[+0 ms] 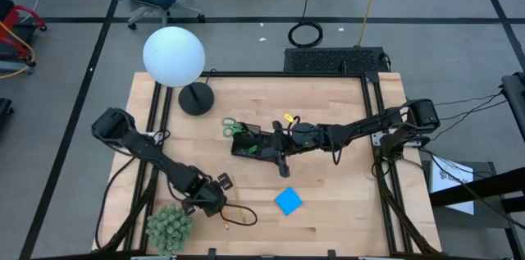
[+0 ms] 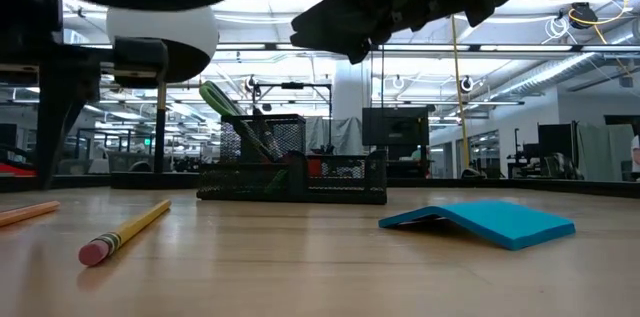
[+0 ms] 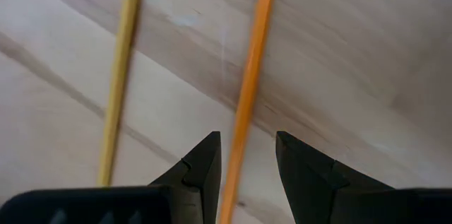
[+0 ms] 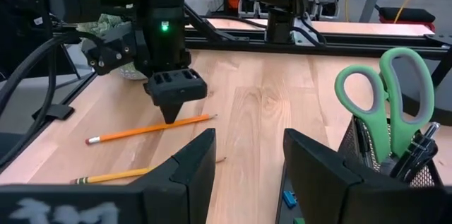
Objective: Pick and place office supplies into organizer
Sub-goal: Put the orange pencil into the black desk organizer
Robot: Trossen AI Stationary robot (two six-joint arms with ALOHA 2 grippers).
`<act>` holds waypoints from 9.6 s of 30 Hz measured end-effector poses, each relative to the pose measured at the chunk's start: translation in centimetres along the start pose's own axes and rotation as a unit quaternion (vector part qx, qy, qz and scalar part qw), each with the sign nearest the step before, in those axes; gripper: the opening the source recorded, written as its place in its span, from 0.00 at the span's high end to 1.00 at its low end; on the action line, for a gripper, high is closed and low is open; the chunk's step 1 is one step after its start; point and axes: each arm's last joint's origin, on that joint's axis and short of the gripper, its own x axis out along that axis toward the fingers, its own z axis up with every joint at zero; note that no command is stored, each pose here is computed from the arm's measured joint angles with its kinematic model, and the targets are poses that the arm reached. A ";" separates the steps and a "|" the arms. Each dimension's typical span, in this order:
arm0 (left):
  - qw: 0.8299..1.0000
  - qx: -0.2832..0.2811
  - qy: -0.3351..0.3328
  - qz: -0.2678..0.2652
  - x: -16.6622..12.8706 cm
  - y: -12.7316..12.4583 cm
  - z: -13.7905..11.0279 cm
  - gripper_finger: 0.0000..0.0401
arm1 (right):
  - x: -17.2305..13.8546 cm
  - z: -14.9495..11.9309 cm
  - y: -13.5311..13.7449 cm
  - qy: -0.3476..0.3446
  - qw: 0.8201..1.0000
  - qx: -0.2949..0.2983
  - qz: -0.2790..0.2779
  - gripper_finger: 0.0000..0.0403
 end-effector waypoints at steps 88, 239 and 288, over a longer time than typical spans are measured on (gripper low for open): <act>0.998 0.013 -0.047 -0.043 1.9 1.3 0.3 1.00 | 0.0 0.0 0.0 0.000 1.000 -0.002 0.000 0.61; 0.602 -0.375 -0.547 0.445 -1.0 11.4 -13.2 1.00 | -6.1 3.9 1.8 -0.081 0.994 0.056 -0.054 0.61; 0.598 -0.408 -0.563 0.398 -0.3 11.3 -13.1 0.79 | -6.1 3.9 1.7 -0.081 0.994 0.056 -0.054 0.61</act>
